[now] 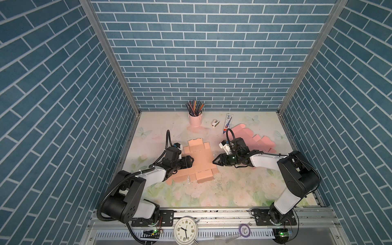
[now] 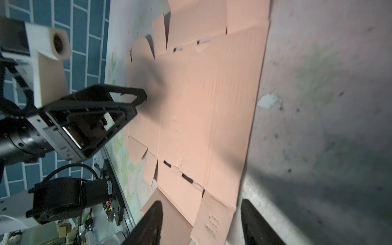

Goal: Fold the paper box

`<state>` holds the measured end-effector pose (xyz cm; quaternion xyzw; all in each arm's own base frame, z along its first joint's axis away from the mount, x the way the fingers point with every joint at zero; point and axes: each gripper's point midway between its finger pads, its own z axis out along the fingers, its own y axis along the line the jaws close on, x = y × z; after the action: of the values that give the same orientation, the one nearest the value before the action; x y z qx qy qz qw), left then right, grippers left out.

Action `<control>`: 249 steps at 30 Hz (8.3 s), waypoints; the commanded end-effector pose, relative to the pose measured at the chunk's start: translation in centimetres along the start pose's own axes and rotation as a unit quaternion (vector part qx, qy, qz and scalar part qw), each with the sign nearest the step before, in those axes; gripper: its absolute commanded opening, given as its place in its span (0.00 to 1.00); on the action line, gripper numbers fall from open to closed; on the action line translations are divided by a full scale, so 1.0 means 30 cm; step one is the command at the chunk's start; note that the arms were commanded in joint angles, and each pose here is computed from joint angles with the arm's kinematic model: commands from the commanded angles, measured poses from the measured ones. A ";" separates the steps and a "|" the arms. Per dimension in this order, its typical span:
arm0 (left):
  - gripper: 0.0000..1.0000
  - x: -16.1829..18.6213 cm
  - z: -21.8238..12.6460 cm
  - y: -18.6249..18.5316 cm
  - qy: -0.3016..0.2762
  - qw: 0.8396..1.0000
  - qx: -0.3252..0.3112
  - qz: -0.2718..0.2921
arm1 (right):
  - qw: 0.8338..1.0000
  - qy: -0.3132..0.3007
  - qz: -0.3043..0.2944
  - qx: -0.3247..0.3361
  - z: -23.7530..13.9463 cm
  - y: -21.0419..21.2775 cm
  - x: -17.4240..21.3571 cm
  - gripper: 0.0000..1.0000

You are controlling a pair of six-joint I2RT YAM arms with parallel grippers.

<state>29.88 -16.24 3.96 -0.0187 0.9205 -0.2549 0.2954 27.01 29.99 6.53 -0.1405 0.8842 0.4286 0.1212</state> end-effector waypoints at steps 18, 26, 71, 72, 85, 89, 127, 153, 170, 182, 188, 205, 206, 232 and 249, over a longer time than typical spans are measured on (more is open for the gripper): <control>0.67 0.324 -0.161 -0.406 0.103 0.950 0.039 0.292 | 0.999 -0.039 0.005 0.030 -0.085 -0.029 -0.049 0.62; 0.66 0.453 -0.115 -0.422 0.141 0.926 0.018 0.349 | 0.998 -0.056 -0.001 0.035 -0.137 -0.043 0.002 0.62; 0.00 0.347 -0.209 -0.537 -0.023 0.905 0.080 0.416 | 0.995 -0.077 0.014 -0.060 -0.164 0.050 -0.064 0.61; 0.00 0.343 -0.217 -0.540 -0.029 0.905 0.084 0.417 | 0.995 -0.075 0.017 -0.064 -0.158 0.051 -0.072 0.61; 0.00 0.357 -0.237 -0.556 -0.039 0.897 0.112 0.426 | 0.989 -0.019 0.045 -0.138 -0.019 0.085 -0.074 0.60; 0.00 0.361 -0.233 -0.551 -0.037 0.897 0.110 0.426 | 0.987 -0.009 0.041 -0.152 0.003 0.105 -0.076 0.58; 0.00 0.395 -0.202 -0.542 -0.025 0.895 0.105 0.434 | 0.989 0.007 0.041 -0.142 0.068 0.092 -0.044 0.46; 0.00 0.403 -0.200 -0.542 -0.027 0.893 0.103 0.437 | 0.987 0.028 0.044 -0.150 0.085 0.090 -0.017 0.32; 0.11 0.417 -0.197 -0.532 -0.023 0.897 0.104 0.428 | 0.990 0.025 0.027 -0.135 0.062 0.102 -0.032 0.05; 0.37 0.227 -0.246 -0.438 -0.042 0.961 0.180 0.207 | 0.997 0.011 -0.068 0.025 -0.070 0.045 -0.090 0.01; 0.37 0.165 -0.209 -0.348 -0.033 0.975 0.165 0.143 | 0.990 0.020 -0.094 0.100 -0.103 -0.016 -0.073 0.03; 0.24 0.262 -0.042 -0.248 0.030 0.987 0.114 0.112 | 0.989 0.039 -0.090 0.111 -0.029 -0.070 -0.052 0.18; 0.24 0.266 -0.041 -0.244 0.031 0.987 0.113 0.112 | 0.989 0.040 -0.089 0.112 -0.025 -0.072 -0.050 0.18; 0.00 0.001 -0.132 -0.321 -0.019 0.979 0.194 0.054 | 0.954 0.017 -0.215 0.210 -0.072 0.025 -0.042 0.00; 0.00 -0.295 0.106 -0.384 -0.027 0.978 0.198 0.059 | 0.949 0.009 -0.254 0.189 -0.068 0.078 -0.019 0.00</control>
<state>36.59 -25.50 11.40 0.0726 0.8508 -0.4098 0.3210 26.46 29.62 8.61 -0.3145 0.8992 0.2098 0.2204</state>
